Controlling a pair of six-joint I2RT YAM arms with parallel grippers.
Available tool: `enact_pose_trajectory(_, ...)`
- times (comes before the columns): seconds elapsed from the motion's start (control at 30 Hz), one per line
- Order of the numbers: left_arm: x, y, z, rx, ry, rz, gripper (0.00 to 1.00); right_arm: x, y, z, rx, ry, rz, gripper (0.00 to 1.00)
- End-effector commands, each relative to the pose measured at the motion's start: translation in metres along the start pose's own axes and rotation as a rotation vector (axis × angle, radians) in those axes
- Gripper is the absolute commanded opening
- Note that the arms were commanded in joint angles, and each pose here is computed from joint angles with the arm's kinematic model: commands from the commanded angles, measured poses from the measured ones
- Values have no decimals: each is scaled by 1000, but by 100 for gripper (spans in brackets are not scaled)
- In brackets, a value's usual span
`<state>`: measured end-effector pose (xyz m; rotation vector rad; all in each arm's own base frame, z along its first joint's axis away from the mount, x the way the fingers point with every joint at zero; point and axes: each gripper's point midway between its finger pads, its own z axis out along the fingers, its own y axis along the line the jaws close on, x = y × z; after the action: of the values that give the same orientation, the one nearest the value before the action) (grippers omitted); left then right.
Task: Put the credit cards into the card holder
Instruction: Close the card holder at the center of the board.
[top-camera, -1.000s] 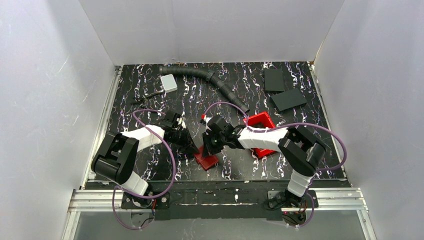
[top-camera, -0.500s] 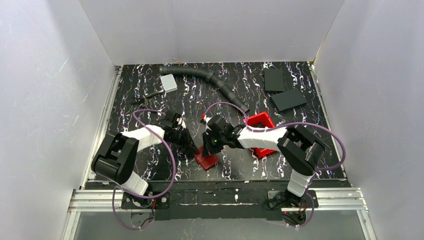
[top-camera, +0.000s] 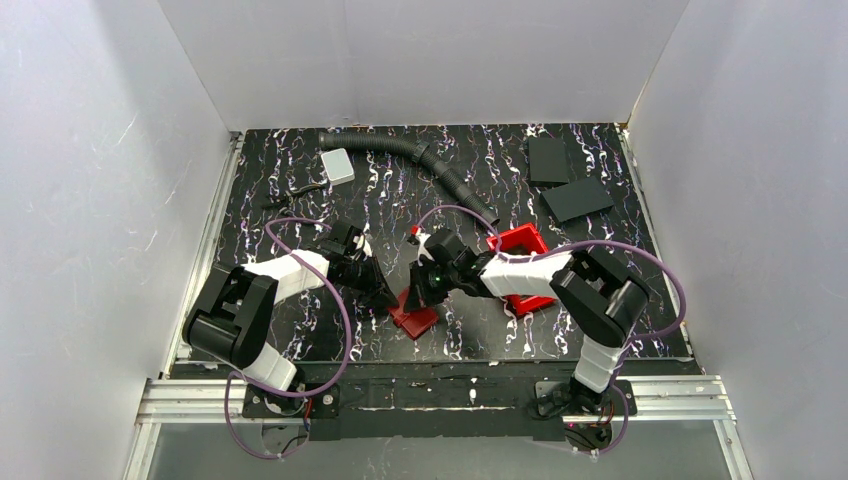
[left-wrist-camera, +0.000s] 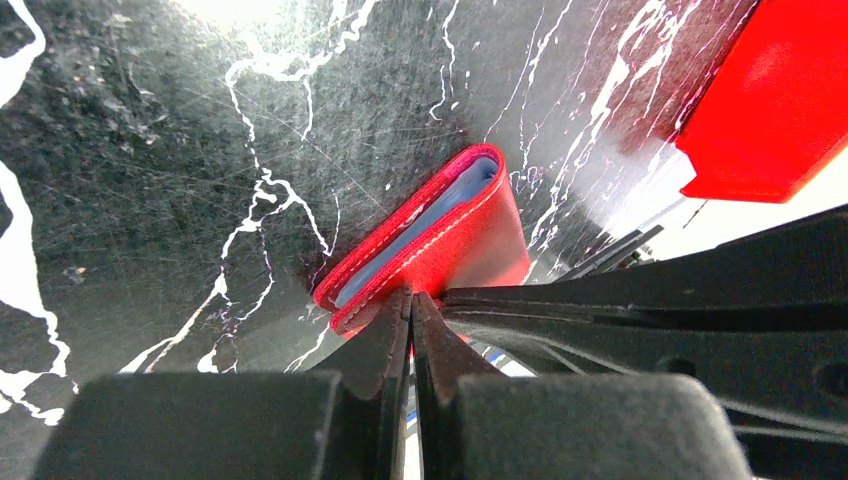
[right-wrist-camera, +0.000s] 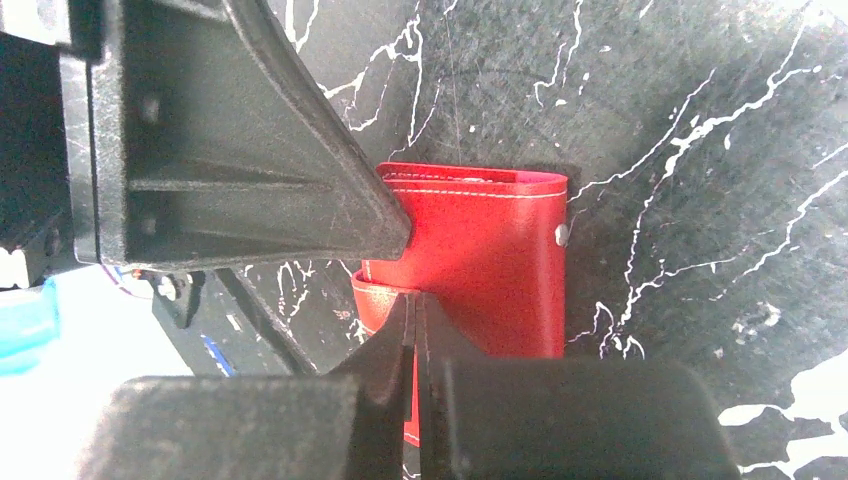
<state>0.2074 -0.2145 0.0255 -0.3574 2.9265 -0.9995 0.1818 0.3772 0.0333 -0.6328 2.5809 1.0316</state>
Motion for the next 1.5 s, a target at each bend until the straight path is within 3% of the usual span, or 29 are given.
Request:
enact_pose_trajectory(0.0, 13, 23, 0, -80, 32, 1, 0, 60, -108, 11, 316, 113, 69, 1)
enact_pose_trajectory(0.3, 14, 23, 0, -79, 35, 10, 0, 75, -115, -2, 296, 113, 113, 1)
enact_pose_trajectory(0.8, 15, 23, 1, -70, 39, 4, 0, 74, -121, -23, 360, 121, 34, 1)
enact_pose_trajectory(0.97, 15, 22, 0, -71, 37, 8, 0, 77, -91, -9, 224, 119, 15, 1)
enact_pose_trajectory(1.33, 15, 24, 1, -78, 43, 5, 0, 53, -44, -18, 84, 80, 91, 1)
enact_pose_trajectory(1.47, 15, 23, 1, -75, 42, 4, 0, 53, -47, -20, 98, 70, 94, 1)
